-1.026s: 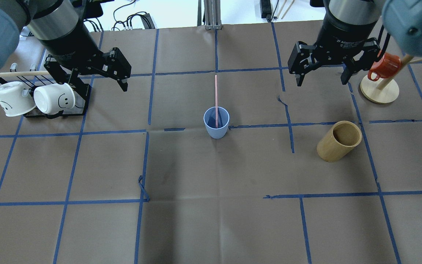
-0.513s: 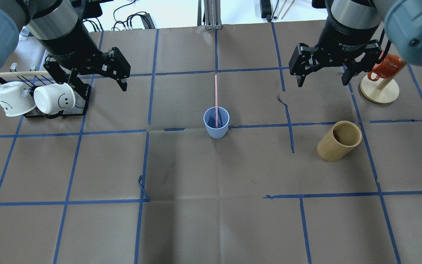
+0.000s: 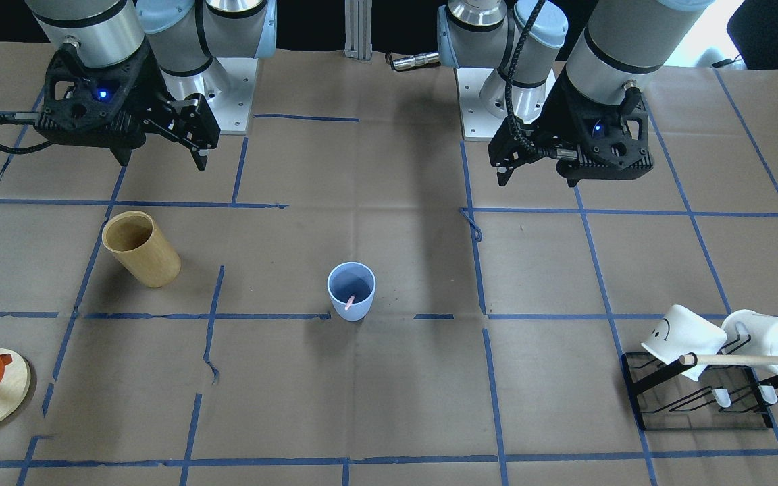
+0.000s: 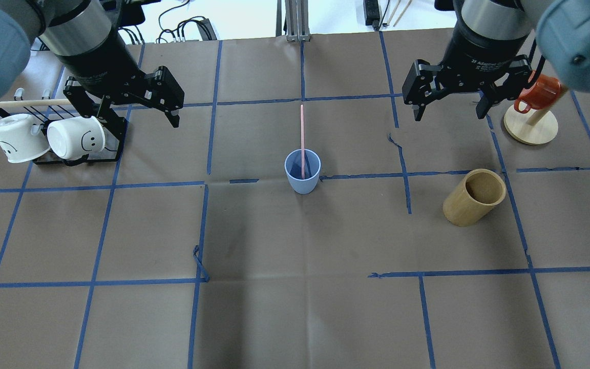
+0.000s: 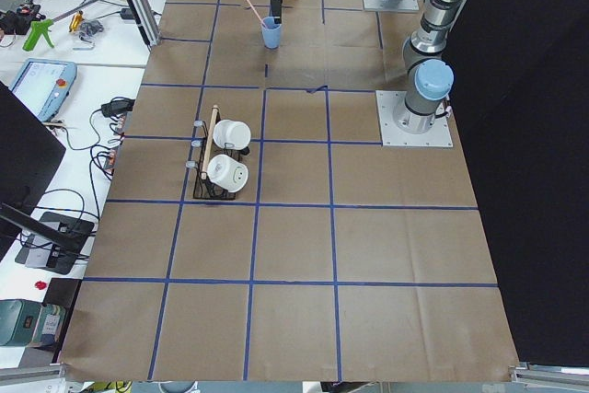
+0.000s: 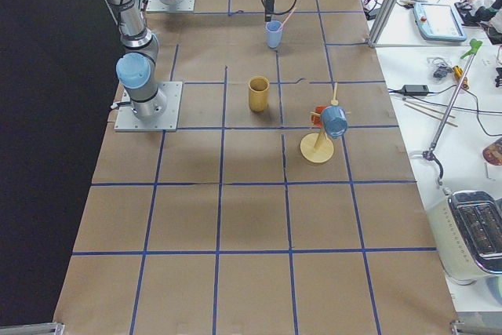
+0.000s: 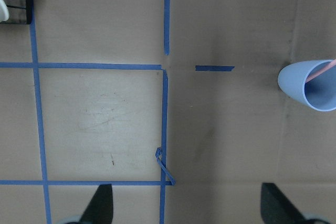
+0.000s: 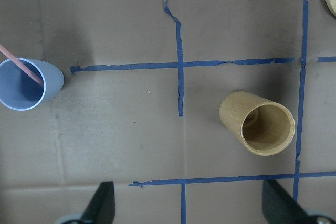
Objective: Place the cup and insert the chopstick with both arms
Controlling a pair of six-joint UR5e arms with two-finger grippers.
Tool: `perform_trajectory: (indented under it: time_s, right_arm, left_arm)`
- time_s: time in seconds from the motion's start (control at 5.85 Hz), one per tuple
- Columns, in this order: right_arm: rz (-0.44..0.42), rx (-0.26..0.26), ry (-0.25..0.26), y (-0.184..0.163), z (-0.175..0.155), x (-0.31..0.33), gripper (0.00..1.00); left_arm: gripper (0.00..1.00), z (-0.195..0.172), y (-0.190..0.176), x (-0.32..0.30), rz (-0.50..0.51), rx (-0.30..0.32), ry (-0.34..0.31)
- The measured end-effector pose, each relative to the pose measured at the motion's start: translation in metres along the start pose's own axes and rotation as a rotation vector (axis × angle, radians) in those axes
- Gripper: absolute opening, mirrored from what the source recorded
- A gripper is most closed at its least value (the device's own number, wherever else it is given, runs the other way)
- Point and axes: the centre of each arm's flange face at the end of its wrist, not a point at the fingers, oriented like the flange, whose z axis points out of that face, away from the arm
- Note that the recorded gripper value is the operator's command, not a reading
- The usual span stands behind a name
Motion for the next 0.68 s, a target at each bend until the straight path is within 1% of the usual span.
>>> perform_trajectory:
  time_s: [0.68]
  right_arm:
    - [0.007,0.0,-0.002,-0.001,0.0011,-0.0009,1.0]
  left_arm:
    - [0.98,-0.0009,0.0003,0.0001,0.002,0.002,0.0]
